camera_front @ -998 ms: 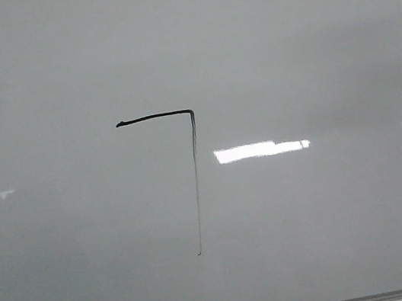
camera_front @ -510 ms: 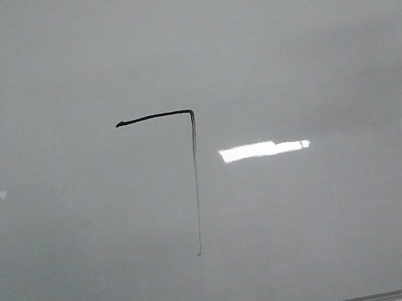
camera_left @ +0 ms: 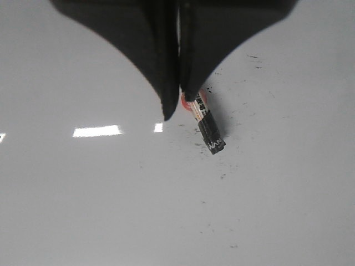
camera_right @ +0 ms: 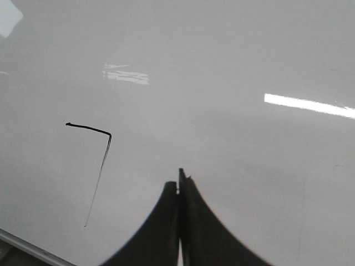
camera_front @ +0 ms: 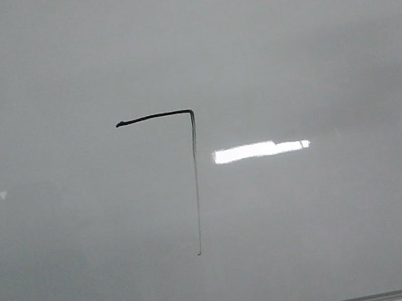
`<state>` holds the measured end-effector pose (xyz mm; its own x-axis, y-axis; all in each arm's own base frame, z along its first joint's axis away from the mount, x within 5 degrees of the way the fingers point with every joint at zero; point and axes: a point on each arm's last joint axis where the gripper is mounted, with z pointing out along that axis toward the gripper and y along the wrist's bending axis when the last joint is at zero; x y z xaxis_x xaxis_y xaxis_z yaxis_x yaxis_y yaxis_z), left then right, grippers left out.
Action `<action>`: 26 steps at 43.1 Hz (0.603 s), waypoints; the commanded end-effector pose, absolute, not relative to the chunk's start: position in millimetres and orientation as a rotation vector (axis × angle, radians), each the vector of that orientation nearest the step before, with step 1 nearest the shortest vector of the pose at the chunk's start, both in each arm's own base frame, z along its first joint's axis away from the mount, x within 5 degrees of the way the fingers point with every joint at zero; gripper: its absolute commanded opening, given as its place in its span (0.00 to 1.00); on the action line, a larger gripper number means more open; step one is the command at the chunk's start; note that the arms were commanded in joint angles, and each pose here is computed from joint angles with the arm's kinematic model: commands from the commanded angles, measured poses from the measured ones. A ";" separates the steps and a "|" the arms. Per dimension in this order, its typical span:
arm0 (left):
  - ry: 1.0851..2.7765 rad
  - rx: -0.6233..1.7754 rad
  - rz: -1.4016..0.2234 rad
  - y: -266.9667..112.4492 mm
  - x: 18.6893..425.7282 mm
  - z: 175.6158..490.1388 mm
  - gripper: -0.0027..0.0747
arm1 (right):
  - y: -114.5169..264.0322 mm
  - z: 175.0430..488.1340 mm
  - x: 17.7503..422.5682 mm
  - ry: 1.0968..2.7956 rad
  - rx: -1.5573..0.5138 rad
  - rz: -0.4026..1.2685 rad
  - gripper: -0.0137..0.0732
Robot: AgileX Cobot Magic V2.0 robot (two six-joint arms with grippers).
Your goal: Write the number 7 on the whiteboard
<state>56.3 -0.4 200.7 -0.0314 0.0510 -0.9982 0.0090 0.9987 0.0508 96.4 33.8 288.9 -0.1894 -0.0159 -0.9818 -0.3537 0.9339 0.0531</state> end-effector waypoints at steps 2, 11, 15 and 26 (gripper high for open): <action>1.500 0.041 0.019 -0.8 55.1 208.7 0.01 | 31.4 300.7 97.1 1.693 -0.234 0.305 0.08; 1.500 0.041 0.019 -0.8 55.1 208.7 0.01 | 26.3 297.0 98.5 1.676 -0.200 0.247 0.08; 1.500 0.041 0.019 -0.8 55.1 208.7 0.01 | 24.8 291.7 95.8 1.676 -0.220 0.207 0.08; 1.500 0.041 0.019 -0.8 55.1 208.7 0.01 | 8.0 257.7 86.2 1.641 -0.005 0.135 0.08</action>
